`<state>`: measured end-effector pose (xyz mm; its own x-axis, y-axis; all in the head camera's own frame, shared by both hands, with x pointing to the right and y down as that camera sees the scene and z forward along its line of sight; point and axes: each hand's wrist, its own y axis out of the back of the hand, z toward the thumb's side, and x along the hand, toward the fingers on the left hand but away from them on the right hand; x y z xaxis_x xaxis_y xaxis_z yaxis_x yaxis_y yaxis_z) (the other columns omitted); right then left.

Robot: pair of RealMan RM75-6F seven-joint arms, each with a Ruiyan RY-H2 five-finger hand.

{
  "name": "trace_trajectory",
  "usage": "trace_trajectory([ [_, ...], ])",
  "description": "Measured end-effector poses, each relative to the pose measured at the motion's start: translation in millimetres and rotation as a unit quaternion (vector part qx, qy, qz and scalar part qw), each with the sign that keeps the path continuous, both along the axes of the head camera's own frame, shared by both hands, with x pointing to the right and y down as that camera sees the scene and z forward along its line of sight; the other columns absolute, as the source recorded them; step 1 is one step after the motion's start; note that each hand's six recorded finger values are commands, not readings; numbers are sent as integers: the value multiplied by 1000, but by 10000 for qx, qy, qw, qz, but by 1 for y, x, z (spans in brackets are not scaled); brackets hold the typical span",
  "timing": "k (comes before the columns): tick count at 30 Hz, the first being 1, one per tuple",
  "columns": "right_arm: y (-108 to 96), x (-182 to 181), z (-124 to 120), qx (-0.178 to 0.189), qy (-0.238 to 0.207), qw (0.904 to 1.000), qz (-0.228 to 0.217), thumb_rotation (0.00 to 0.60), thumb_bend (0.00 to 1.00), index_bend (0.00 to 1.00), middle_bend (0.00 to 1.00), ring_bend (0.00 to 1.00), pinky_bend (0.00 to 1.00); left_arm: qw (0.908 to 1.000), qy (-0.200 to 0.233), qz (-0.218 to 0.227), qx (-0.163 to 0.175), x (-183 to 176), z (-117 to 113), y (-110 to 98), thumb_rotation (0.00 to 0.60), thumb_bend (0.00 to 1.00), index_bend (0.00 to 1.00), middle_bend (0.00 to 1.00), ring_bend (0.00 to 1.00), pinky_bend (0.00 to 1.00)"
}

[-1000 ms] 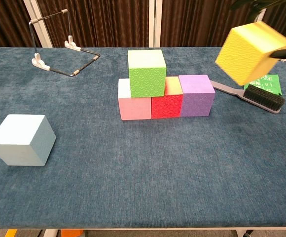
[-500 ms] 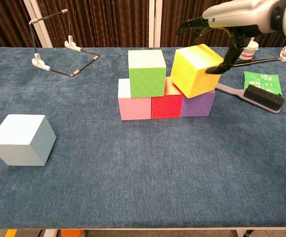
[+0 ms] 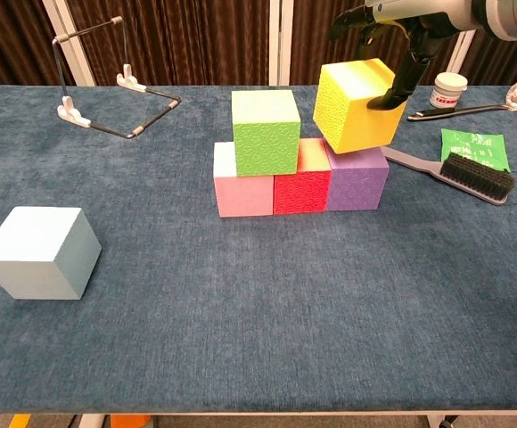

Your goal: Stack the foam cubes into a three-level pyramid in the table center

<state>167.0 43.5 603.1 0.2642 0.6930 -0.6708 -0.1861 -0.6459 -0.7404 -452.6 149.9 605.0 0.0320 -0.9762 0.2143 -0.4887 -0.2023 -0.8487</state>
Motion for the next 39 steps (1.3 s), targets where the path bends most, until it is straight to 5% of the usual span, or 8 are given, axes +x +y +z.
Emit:
trace_trajectory([
  [8,-4,-17,-5,-159,253,9991,287,600,228,0,553,80,0,10000,7,-10,35,-5,-5,0,600,194,119,124,42,108],
  [39,6,-41,9,-243,610,9975,252,600,229,0,541,81,0,9999,93,-57,-102,-14,0,5,600,194,119,124,42,108],
])
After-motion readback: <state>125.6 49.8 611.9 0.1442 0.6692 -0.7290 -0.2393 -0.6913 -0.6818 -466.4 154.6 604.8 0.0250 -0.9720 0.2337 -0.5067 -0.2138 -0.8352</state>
